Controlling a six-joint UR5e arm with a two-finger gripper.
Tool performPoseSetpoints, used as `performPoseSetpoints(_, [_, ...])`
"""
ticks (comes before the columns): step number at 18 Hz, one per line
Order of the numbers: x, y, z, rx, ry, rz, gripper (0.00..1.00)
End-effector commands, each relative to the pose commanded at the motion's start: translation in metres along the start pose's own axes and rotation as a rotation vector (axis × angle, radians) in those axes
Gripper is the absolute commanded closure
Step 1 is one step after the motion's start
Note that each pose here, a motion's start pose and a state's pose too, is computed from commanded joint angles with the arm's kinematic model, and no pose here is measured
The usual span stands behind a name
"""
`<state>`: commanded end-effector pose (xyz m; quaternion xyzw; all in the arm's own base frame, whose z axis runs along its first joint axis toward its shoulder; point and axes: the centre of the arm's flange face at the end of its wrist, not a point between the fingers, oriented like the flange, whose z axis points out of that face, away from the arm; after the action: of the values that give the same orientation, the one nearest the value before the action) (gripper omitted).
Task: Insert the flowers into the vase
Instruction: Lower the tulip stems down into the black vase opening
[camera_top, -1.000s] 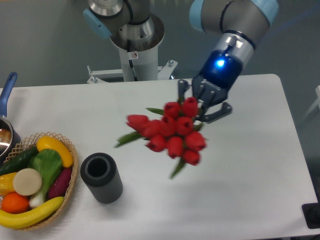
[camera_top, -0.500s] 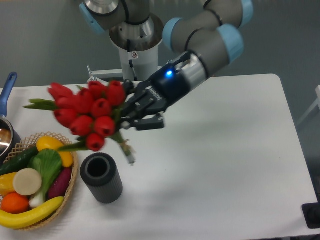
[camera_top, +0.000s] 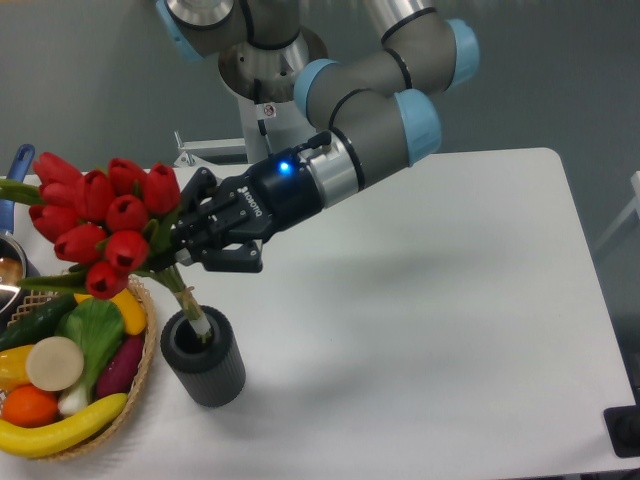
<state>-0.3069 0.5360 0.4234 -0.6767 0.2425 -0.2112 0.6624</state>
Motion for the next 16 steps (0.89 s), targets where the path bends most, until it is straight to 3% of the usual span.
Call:
performPoseSetpoints(10, [0.001, 0.041, 0.0, -0.004, -0.001, -0.081, 0.97])
performPoseSetpoints(16, [-0.012, 0.084, -0.003, -0.007, -0.007, -0.157, 0.96])
